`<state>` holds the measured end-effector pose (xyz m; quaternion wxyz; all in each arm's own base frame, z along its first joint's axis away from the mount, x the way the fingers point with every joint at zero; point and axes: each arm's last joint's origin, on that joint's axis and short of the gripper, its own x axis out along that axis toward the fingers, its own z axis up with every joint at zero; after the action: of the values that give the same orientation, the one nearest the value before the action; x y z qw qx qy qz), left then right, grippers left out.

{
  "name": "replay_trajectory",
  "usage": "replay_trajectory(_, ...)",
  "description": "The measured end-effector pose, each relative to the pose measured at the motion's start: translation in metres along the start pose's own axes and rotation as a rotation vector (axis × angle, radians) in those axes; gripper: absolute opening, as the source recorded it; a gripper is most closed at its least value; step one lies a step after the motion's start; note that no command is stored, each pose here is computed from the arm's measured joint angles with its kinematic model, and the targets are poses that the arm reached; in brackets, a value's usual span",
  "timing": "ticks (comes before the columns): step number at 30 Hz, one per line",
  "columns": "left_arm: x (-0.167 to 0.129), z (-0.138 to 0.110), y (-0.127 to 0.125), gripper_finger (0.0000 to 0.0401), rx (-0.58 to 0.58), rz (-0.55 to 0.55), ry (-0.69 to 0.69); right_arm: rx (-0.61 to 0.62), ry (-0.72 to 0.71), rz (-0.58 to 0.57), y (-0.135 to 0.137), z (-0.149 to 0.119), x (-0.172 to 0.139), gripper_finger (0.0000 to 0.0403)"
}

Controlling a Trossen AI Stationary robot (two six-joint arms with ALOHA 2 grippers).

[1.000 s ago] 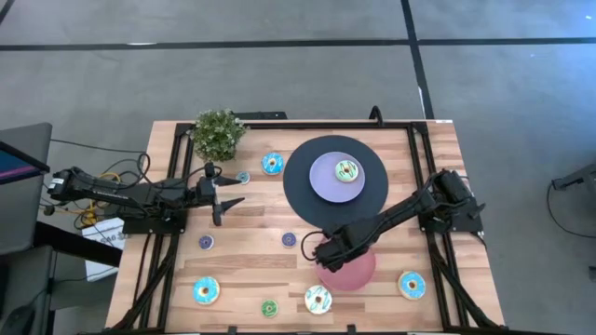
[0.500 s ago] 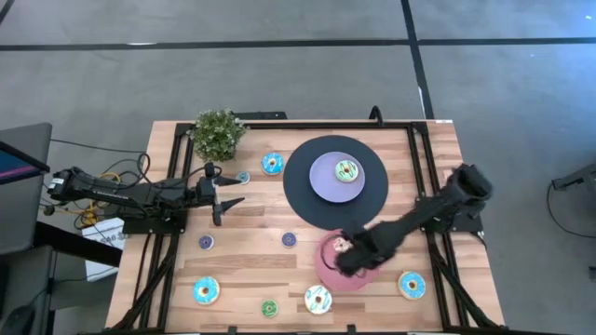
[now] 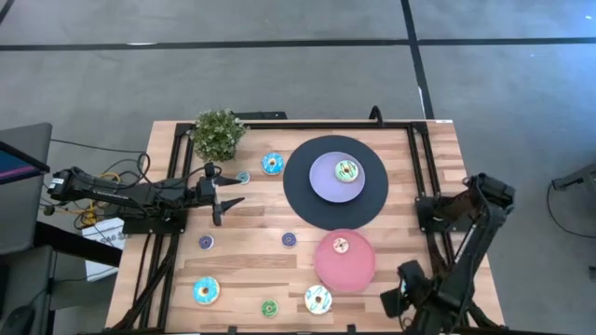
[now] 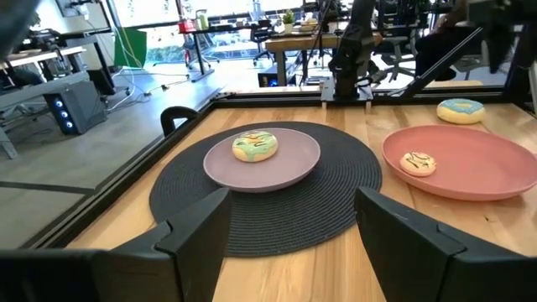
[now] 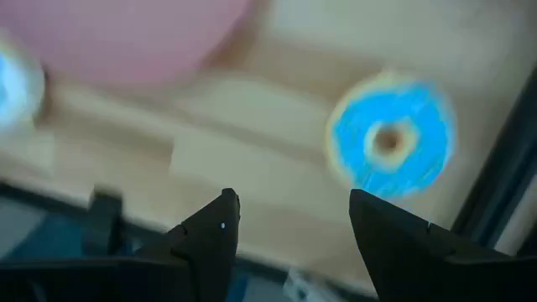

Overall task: Pick & Place donuts
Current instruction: Put the bottom right big blue donut into the purple plate

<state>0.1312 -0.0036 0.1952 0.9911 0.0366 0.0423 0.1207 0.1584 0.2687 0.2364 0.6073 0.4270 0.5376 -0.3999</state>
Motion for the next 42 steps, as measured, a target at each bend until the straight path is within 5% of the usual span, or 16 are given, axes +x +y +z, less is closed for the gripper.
replay_trajectory(11, 0.000, 0.000, 0.000, 0.0247, -0.013, 0.001, -0.002, -0.026, 0.086, -0.199, 0.006, -0.012, 0.032, 0.0211)
replay_trajectory(17, 0.000, 0.000, 0.000, 0.0247, -0.013, 0.001, -0.002, -0.037, 0.016, -0.213, -0.002, -0.011, 0.032, 0.0199)
replay_trajectory(34, 0.000, 0.000, 0.000, 0.0247, -0.032, 0.000, -0.002, -0.228, 0.062, -0.182, -0.013, -0.003, 0.063, 0.0177)
replay_trajectory(42, 0.000, 0.000, 0.000, 0.0247, -0.044, 0.001, -0.003, -0.226, 0.099, -0.164, -0.022, 0.001, 0.089, 0.0171)
